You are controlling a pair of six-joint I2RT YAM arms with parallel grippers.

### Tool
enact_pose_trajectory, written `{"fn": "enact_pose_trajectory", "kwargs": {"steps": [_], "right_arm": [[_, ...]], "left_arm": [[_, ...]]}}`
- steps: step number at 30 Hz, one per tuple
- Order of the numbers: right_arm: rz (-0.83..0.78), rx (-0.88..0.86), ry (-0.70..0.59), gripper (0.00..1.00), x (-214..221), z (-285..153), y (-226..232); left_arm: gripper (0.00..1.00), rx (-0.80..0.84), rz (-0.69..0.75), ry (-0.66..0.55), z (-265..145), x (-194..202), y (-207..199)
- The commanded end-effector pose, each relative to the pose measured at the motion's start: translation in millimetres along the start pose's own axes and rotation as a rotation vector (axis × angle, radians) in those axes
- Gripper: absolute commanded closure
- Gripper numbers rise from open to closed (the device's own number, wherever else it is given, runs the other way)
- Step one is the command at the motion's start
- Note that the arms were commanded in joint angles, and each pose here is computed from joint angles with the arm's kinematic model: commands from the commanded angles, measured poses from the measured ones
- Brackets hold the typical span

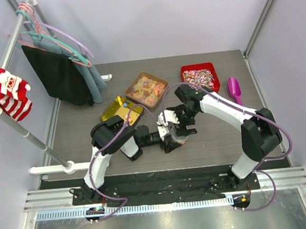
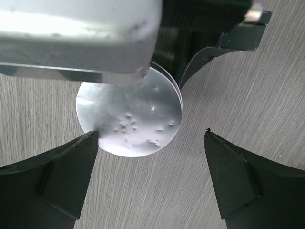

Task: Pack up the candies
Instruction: Screw the bottle lid onto the packing bottle.

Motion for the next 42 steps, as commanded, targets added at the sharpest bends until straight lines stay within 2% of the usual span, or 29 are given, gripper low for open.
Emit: {"fn": "enact_pose_trajectory", "kwargs": {"steps": [1,8,15,19,23,27,35,39,42], "right_arm": [[-0.013,0.015,-0.049,0.02,-8,7,-5],[0.013,0.008,-0.113,0.03,-22,0,1],[0.146,0.212,-0.162,0.10,-29,2,-36],[0.183,0.192,-0.119,0.16,-16,16,-32],[0.214,0.146,-0.113,0.30,-10,28,-23],[0.248,0.104,-0.104,0.39,-5,38,-16],[0.253,-0.023,-0.108,0.40,-7,34,19],[0.286,-0.035,-0.054,0.40,6,35,32],[0.324,-0.044,-0.073,0.43,11,35,35]], "left_arm": [[0.27,-0.045,0.115,-0.075,-1,-16,12],[0.27,-0.045,0.116,-0.078,0,-17,12],[0.27,-0.045,0.113,-0.078,-1,-17,12],[0.27,-0.044,0.115,-0.076,-1,-16,11],[0.27,-0.045,0.116,-0.075,-1,-16,12],[0.27,-0.047,0.115,-0.075,-1,-16,12],[0.27,-0.045,0.118,-0.078,-1,-17,12],[0.27,-0.045,0.116,-0.078,-1,-17,12],[0.27,-0.042,0.115,-0.075,-1,-16,11]]}}
Point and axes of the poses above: each gripper's point midway between its finger pads, its own z axis out along the fingers, its own y axis along the line the jaws close on, x = y × z, the point moved 1 cm from there along -z, back along the fingers, and after that the axes turned 10 degrees about -z, right-handed, at the moved point
